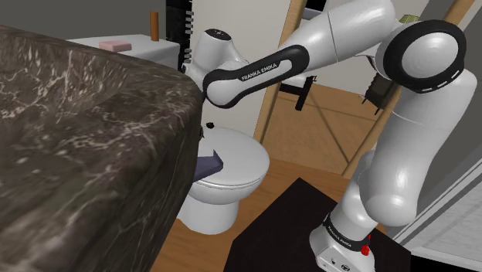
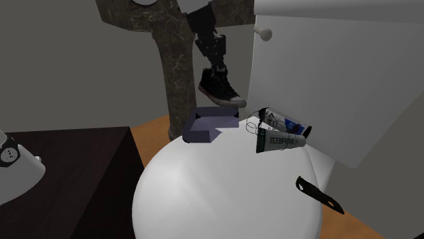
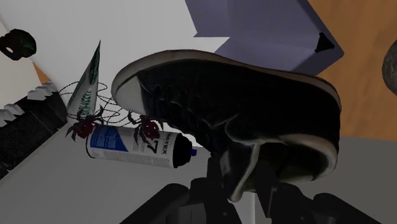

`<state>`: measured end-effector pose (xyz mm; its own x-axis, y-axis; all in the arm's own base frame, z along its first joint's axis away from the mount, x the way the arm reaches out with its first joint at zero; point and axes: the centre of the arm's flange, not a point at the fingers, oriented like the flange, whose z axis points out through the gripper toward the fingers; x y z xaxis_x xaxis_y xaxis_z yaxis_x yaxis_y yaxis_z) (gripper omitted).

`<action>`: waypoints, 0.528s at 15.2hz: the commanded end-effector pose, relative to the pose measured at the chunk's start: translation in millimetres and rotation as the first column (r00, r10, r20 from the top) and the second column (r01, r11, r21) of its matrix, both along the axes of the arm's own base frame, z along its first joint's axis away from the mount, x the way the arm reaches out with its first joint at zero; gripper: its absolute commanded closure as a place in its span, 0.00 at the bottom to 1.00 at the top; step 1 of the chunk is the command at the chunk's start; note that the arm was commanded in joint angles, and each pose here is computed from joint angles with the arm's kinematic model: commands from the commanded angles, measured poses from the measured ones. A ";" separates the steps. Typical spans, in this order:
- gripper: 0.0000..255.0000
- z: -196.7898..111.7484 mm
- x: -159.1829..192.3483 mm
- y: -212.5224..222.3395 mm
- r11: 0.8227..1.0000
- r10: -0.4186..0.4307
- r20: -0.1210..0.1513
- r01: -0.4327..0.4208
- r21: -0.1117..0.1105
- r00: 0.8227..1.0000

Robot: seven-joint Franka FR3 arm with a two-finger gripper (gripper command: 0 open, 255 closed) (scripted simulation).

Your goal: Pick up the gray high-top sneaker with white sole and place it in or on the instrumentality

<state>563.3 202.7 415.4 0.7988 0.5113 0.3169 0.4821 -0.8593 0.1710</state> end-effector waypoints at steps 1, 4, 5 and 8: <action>1.00 -9.8 0.0 -0.2 1.000 0.000 0.002 0.000 0.001 1.000; 1.00 -25.7 0.0 -0.2 1.000 0.000 0.002 0.000 0.001 1.000; 1.00 -31.0 0.0 -0.2 1.000 0.000 0.002 0.000 0.001 1.000; 1.00 -46.8 0.0 -0.2 1.000 0.000 0.002 0.000 0.001 1.000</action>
